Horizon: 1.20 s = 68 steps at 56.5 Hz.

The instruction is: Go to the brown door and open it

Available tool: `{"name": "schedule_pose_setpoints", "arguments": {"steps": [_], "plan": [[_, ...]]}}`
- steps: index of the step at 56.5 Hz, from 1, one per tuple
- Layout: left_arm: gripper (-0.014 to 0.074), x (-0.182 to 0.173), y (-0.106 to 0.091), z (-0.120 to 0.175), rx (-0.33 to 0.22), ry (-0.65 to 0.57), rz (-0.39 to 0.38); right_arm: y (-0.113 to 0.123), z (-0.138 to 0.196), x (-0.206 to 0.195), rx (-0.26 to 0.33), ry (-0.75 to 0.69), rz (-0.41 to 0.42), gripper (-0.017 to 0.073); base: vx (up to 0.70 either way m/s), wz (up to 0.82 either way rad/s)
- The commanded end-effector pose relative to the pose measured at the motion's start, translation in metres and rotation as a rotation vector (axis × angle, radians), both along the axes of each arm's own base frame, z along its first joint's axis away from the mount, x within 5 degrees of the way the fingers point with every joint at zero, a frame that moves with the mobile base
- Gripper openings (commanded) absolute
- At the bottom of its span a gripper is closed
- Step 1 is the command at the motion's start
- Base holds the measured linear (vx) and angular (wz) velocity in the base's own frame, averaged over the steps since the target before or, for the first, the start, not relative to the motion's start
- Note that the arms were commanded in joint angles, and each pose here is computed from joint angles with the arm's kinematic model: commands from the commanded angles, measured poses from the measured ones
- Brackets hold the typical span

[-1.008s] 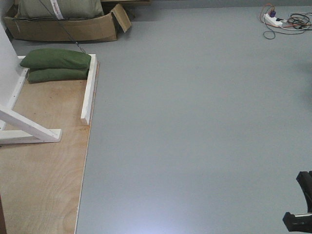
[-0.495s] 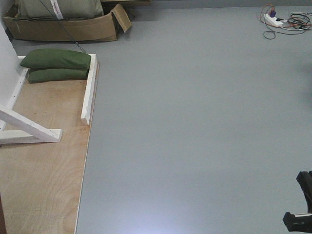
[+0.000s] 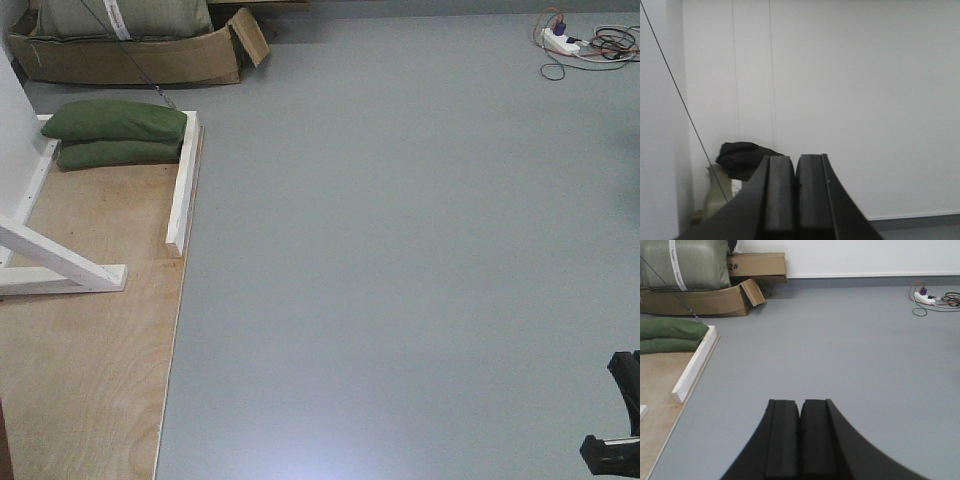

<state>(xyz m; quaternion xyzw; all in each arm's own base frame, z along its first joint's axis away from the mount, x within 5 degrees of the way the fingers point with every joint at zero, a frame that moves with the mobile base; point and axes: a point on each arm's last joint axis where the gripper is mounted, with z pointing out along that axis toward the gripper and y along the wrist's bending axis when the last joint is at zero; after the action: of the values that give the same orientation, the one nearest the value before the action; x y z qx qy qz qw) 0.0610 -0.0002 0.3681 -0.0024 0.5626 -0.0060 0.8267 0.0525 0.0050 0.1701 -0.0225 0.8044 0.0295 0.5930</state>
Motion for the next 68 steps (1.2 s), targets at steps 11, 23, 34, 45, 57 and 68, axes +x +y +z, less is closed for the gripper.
{"name": "schedule_pose_setpoints", "arguments": {"steps": [11, 23, 34, 45, 57, 68], "plan": [[0.0066, -0.022, 0.004, 0.072, 0.256, -0.185, 0.224, 0.000, 0.006, 0.002, -0.005, -0.080, -0.002, 0.0000, 0.00, 0.00], [0.0066, -0.035, 0.004, 0.091, 0.503, -0.219, 0.426, 0.000, 0.006, 0.002, -0.005, -0.080, -0.002, 0.0000, 0.00, 0.00], [0.0066, -0.036, 0.005, 0.092, 0.747, -0.186, 0.602, 0.000, 0.006, 0.002, -0.005, -0.080, -0.002, 0.0000, 0.00, 0.00], [0.0066, -0.036, 0.006, 0.092, 0.921, -0.143, 0.729, 0.000, 0.006, 0.002, -0.005, -0.080, -0.002, 0.0000, 0.00, 0.00], [0.0066, -0.036, 0.007, 0.092, 1.053, -0.090, 0.843, 0.000, 0.006, 0.002, -0.005, -0.080, -0.002, 0.0000, 0.00, 0.00], [0.0066, -0.036, 0.008, 0.091, 1.147, -0.046, 0.908, 0.000, 0.006, 0.002, -0.005, -0.080, -0.002, 0.0000, 0.00, 0.00]]}}
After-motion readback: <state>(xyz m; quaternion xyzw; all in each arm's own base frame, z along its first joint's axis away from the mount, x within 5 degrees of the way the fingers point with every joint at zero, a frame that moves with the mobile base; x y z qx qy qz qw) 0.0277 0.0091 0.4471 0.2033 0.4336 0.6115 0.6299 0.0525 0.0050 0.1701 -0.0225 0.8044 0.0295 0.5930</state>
